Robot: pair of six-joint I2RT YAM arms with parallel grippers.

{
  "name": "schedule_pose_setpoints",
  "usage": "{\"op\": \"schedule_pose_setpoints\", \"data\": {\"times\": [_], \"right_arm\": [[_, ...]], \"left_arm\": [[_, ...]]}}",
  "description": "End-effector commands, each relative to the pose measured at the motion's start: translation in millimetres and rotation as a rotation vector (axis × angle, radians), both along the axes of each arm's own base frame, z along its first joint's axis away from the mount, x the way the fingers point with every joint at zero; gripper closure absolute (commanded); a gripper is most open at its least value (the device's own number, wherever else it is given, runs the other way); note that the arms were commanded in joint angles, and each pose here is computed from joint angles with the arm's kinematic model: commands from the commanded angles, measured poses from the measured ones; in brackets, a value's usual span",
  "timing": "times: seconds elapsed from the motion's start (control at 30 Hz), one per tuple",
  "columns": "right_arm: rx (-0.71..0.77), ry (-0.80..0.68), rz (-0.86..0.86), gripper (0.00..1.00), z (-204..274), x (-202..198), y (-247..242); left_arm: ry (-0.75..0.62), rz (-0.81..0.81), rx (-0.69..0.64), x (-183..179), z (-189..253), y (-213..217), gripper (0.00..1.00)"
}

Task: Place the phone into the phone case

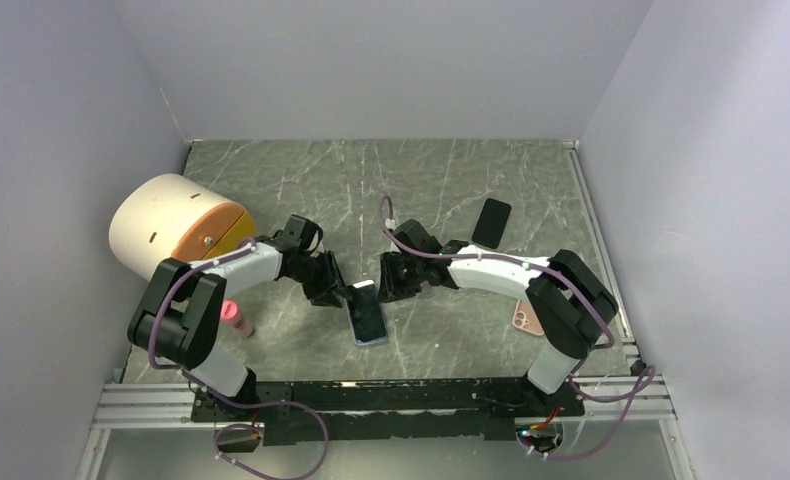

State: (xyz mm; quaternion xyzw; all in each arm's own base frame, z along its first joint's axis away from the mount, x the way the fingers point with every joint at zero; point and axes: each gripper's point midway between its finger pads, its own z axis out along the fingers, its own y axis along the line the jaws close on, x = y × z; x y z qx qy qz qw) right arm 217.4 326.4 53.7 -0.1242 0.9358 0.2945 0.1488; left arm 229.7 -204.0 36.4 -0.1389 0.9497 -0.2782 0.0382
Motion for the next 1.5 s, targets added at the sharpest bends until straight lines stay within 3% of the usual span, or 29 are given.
{"op": "schedule_pose_setpoints", "data": {"times": [0.0, 0.4, 0.8, 1.07, 1.47], "right_arm": [[0.034, -0.033, 0.006, 0.78, 2, 7, 7], [0.036, -0.008, 0.0, 0.82, -13, 4, 7], [0.098, 0.024, 0.016, 0.99, -17, -4, 16], [0.094, 0.085, 0.0, 1.0, -33, -18, 16], [-0.094, 0.053, -0.043, 1.0, -55, -26, 0]], "left_arm": [[-0.031, -0.045, -0.086, -1, 2, -13, 0.56], [-0.03, -0.083, -0.13, -5, -1, -24, 0.56], [-0.043, -0.126, -0.155, -11, 0, -33, 0.55], [-0.045, -0.126, -0.127, -12, 0, -33, 0.55], [-0.038, -0.14, 0.018, -18, -7, -28, 0.56]]}}
